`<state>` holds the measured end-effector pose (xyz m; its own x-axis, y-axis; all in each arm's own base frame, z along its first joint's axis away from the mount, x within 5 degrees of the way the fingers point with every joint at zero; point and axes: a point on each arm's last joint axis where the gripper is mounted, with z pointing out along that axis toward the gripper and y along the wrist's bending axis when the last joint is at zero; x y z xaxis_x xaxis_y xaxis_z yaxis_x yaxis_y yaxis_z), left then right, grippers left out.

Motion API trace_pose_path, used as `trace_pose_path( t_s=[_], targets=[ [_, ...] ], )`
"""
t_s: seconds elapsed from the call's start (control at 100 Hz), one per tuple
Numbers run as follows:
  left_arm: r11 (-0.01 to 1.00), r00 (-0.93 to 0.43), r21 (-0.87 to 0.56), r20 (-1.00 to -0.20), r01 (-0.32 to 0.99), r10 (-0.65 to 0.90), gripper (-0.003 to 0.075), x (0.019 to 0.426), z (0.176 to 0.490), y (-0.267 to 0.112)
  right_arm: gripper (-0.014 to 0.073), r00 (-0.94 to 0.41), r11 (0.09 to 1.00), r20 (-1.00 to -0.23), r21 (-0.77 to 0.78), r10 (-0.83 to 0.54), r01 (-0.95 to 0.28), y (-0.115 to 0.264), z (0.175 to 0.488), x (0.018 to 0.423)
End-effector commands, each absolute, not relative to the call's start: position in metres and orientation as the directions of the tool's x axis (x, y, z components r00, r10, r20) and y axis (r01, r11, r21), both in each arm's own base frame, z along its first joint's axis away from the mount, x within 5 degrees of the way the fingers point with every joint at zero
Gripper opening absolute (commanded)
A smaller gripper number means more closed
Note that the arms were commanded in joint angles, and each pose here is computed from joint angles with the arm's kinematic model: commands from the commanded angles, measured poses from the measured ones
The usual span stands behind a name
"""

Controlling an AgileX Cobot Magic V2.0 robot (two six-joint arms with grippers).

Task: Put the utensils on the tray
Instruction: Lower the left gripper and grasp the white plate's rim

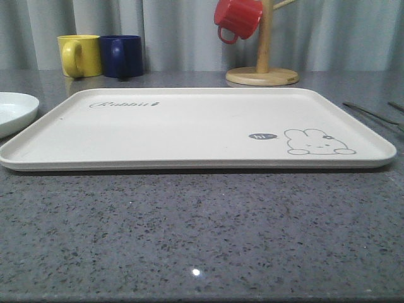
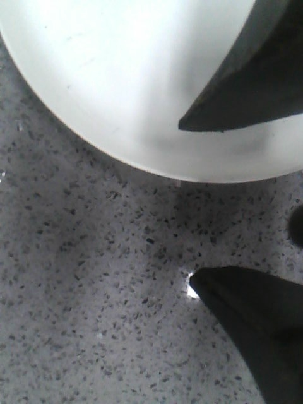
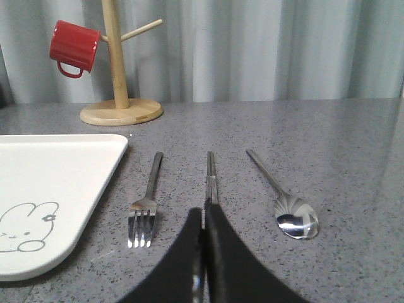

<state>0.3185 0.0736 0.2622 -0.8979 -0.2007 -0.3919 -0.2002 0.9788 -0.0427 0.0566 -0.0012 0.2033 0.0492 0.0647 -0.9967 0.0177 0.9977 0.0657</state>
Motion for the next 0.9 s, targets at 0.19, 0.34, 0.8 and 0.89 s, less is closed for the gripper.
trace_pose_path(
  t_s=[0.19,0.34,0.8,0.89],
  targets=[
    [0.978,-0.866,-0.056,-0.457,-0.201,-0.204,0.0442,0.325,0.275,0.074,-0.0069,0.146,0.998,-0.987,0.065,0.063,0.013,-0.001,0.211,0.054],
    [0.977,-0.881,-0.062,-0.425,-0.203,-0.21,0.0442,0.329,0.265,0.075,-0.0069,0.146,0.998,-0.987,0.065,0.063,0.013,-0.001,0.211,0.054],
    [0.985,-0.896,-0.05,-0.411,-0.162,-0.168,-0.0018,0.328,0.264,0.074,-0.0069,0.146,0.998,-0.987,0.065,0.063,0.013,-0.001,0.211,0.054],
    [0.985,-0.895,-0.049,-0.413,-0.165,-0.17,-0.0019,0.327,0.265,0.076,-0.0069,0.146,0.998,-0.987,0.065,0.063,0.013,-0.001,0.211,0.054]
  ],
)
